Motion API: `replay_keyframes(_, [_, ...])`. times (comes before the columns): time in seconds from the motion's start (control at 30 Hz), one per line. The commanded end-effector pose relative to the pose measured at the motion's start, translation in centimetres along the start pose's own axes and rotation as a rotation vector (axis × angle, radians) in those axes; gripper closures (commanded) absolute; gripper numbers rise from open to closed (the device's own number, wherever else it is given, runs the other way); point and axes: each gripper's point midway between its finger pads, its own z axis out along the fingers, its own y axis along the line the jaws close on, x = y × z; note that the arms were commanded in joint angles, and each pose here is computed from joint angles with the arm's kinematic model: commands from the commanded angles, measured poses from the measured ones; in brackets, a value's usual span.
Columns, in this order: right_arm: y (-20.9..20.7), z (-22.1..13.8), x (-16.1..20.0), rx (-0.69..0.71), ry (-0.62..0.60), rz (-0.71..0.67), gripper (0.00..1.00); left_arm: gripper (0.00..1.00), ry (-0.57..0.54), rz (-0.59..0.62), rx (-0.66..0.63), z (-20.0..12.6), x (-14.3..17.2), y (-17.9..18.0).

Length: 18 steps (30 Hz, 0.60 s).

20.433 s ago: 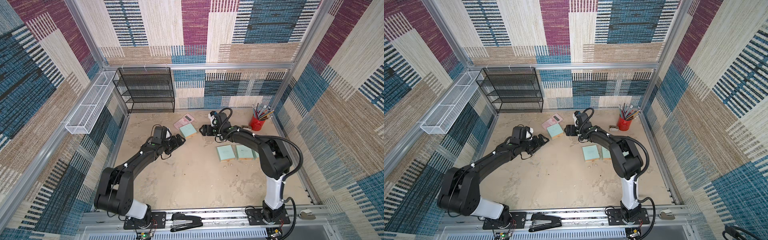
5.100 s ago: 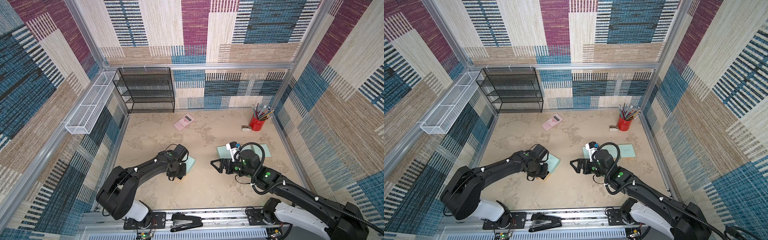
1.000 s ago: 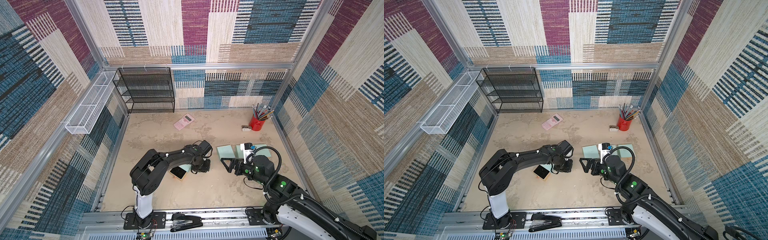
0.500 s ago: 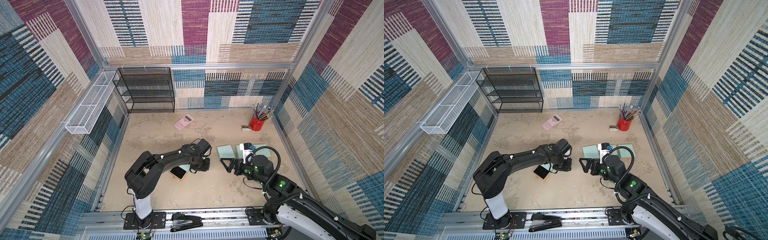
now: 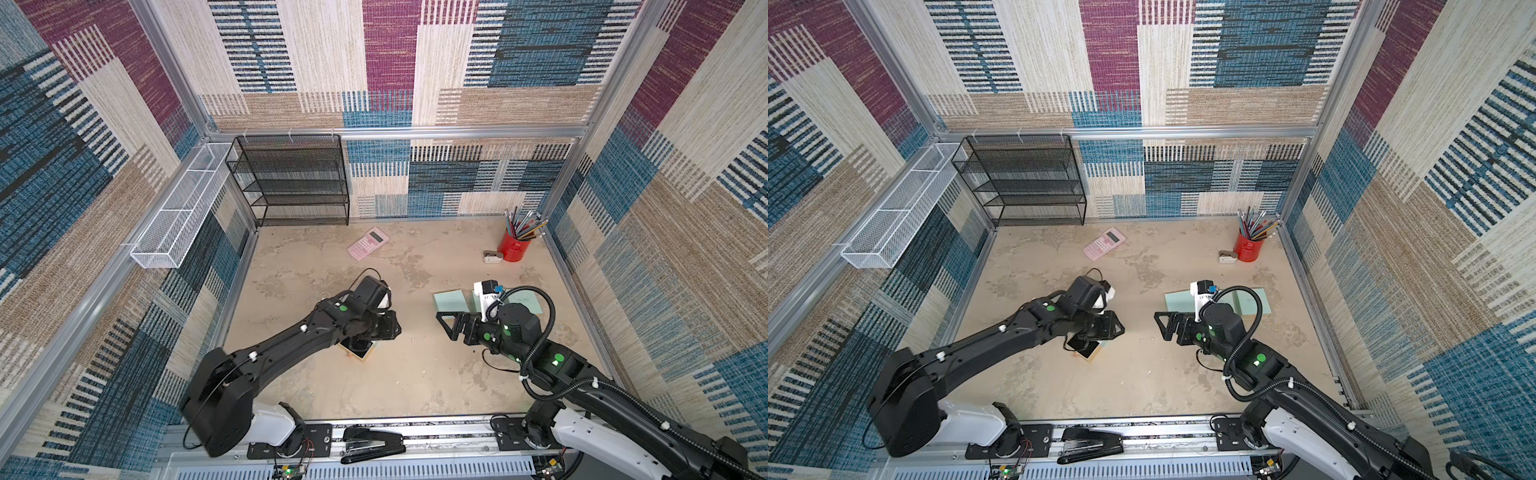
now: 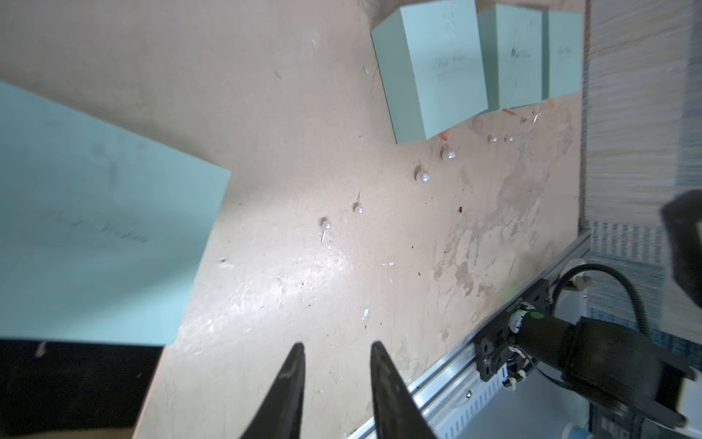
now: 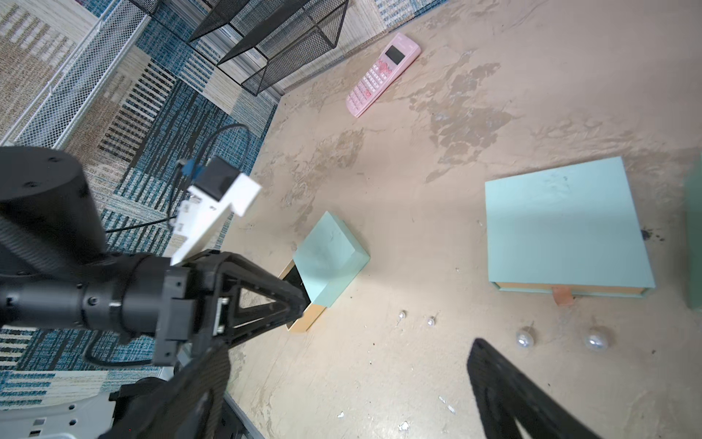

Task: Take out the earrings from the drawer-style jewelry box
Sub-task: Place the earring at the center of the board, then close the drawer of the jewelry box.

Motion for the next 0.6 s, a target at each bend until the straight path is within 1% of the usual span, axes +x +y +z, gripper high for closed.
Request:
replay_keyframes(0.0, [1.7, 1.1, -1.1, -0.06, -0.014, -0.045, 0.01, 0.56, -0.077, -0.096, 0.024, -2.8, 0.0, 1.6])
replay_keyframes(0.07, [2.5, 2.2, -1.4, -0.076, 0.001, -0.066, 0.01, 0.46, -0.132, -0.138, 0.029, -4.8, 0.1, 3.0])
replay_keyframes(0.17, [3.5, 3.9, -1.9, -0.099, 0.024, -0.098, 0.01, 0.24, -0.203, -0.16, 0.028, -7.4, 0.6, 4.4])
replay_keyframes(0.23, [4.3, 5.1, -2.2, -0.127, 0.038, -0.12, 0.01, 0.11, -0.22, -0.175, 0.02, -8.4, 1.1, 5.0])
replay_keyframes(0.3, [4.8, 6.5, -2.1, -0.144, 0.065, -0.129, 0.01, 0.06, -0.224, -0.191, 0.03, -8.9, 1.6, 5.3])
replay_keyframes(0.37, [5.2, 8.1, -1.7, -0.166, 0.1, -0.136, 0.01, 0.01, -0.219, -0.233, 0.047, -9.0, 2.0, 5.7])
replay_keyframes(0.43, [5.2, 9.6, -1.3, -0.17, 0.131, -0.134, 0.01, 0.0, -0.213, -0.28, 0.078, -8.8, 2.3, 6.1])
replay_keyframes(0.57, [5.5, 11.7, -1.0, -0.21, 0.173, -0.127, 0.01, 0.0, -0.208, -0.4, 0.199, -7.9, 2.2, 6.6])
